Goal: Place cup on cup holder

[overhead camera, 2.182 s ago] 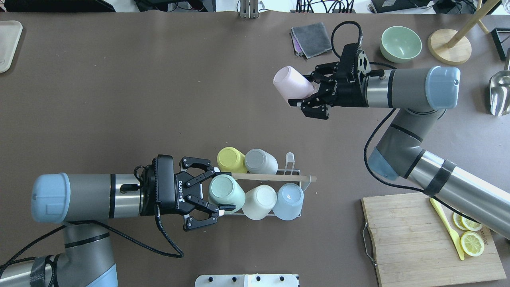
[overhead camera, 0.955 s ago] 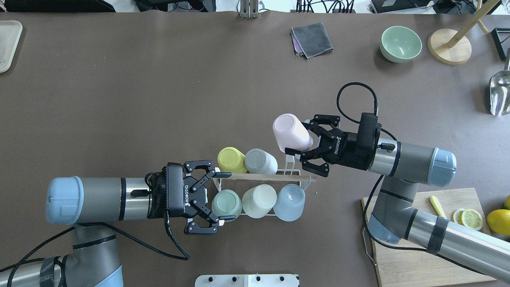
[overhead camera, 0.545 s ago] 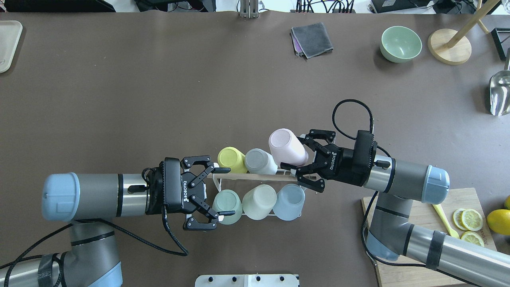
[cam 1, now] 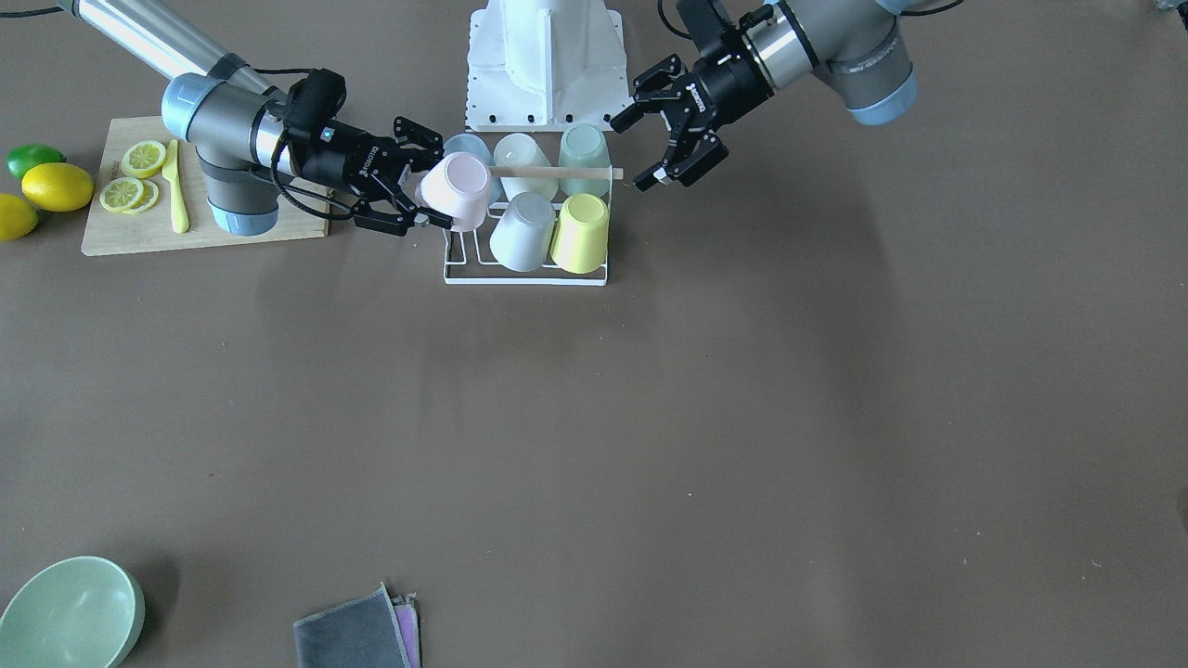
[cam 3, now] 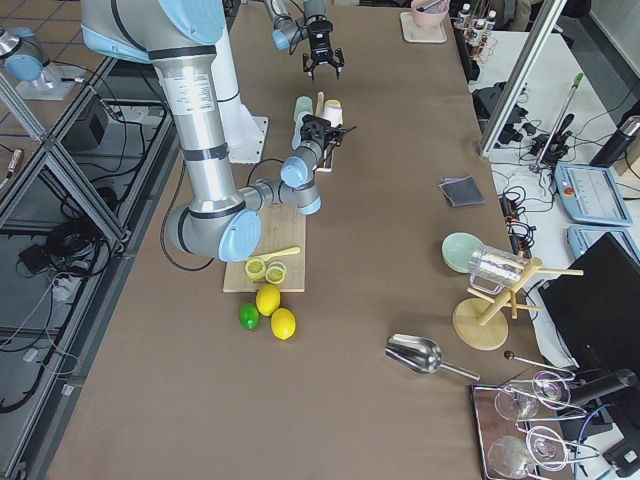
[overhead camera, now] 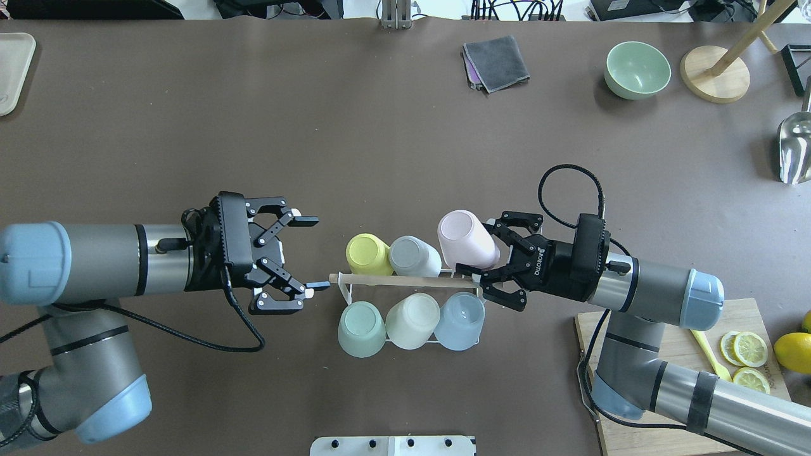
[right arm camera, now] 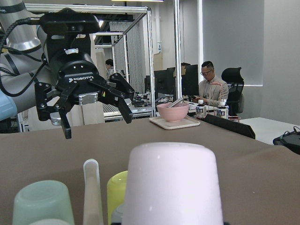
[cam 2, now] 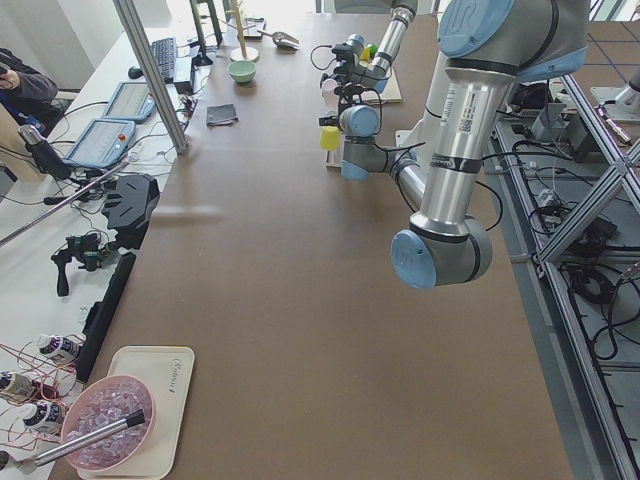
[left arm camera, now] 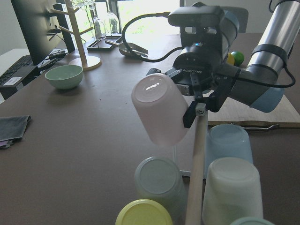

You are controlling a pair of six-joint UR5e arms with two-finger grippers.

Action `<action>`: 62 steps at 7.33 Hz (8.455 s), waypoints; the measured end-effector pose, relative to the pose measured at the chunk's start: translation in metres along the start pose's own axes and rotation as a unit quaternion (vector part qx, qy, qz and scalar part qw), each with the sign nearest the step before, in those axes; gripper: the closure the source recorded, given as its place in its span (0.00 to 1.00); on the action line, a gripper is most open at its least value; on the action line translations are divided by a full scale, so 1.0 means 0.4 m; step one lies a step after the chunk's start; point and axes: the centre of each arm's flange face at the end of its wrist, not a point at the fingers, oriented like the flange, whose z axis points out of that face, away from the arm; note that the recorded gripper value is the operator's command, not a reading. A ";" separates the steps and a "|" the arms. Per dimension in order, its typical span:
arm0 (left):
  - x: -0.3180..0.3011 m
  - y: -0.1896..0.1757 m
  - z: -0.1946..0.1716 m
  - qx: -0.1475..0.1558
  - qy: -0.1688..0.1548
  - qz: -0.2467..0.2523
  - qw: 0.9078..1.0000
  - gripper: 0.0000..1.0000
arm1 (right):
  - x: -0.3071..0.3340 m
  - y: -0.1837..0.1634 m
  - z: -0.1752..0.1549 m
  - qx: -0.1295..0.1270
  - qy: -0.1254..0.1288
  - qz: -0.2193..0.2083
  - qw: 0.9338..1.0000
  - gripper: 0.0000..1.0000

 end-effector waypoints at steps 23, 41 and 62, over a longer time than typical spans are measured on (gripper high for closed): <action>-0.607 0.710 -1.077 -0.400 -0.223 -0.559 0.692 0.01 | 0.690 -0.167 -0.790 -0.397 0.205 0.289 0.847 0.00; -0.628 0.762 -1.117 -0.381 -0.230 -0.528 0.723 0.01 | 0.779 -0.239 -1.449 -0.502 0.439 0.475 0.574 0.00; -0.633 0.767 -1.116 -0.377 -0.231 -0.522 0.729 0.01 | 0.771 -0.209 -1.412 -0.513 0.425 0.484 0.567 0.00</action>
